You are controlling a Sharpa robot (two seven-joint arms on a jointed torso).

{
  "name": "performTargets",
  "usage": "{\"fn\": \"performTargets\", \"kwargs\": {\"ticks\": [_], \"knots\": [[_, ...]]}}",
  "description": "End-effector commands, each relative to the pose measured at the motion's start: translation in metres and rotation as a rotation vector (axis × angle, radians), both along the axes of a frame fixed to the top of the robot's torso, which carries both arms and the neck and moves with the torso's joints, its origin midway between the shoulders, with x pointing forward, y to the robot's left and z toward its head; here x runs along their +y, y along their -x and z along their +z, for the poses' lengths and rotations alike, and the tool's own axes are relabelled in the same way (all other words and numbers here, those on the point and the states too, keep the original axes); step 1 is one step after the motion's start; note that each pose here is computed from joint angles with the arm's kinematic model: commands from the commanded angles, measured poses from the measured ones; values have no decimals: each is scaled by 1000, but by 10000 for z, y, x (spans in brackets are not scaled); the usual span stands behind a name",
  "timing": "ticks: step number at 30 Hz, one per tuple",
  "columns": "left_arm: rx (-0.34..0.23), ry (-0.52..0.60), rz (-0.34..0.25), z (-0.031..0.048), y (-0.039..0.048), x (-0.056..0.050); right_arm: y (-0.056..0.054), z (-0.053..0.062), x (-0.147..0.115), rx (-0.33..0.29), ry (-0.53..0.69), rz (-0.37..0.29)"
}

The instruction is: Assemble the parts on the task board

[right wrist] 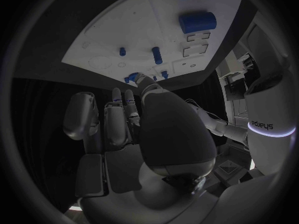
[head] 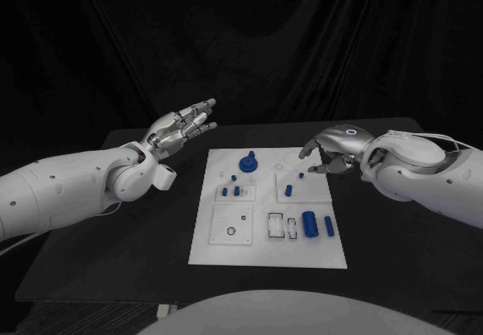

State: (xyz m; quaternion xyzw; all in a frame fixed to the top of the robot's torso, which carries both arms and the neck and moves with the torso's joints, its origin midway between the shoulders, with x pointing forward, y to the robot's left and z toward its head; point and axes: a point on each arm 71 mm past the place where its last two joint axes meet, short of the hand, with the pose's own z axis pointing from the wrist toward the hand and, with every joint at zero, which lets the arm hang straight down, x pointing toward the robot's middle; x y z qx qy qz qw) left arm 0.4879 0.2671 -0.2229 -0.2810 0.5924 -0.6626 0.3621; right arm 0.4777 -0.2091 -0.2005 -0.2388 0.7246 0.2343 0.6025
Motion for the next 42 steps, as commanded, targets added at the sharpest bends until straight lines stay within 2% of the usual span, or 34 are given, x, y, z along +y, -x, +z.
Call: {"fn": "performTargets", "kwargs": {"ticks": [1, 13, 30, 42], "knots": [[-98, 115, -24, 91, 34, -10, -15, -66, 9, 41, 39, -16], [-85, 121, -35, 60, 51, -15, -58, -136, 101, 3, 91, 3], [-68, 124, -46, 21, 71, -15, -142, -282, 189, 42, 142, 3], [-60, 128, -55, 7, 78, -12, -194, -345, 234, 41, 146, -3]]}}
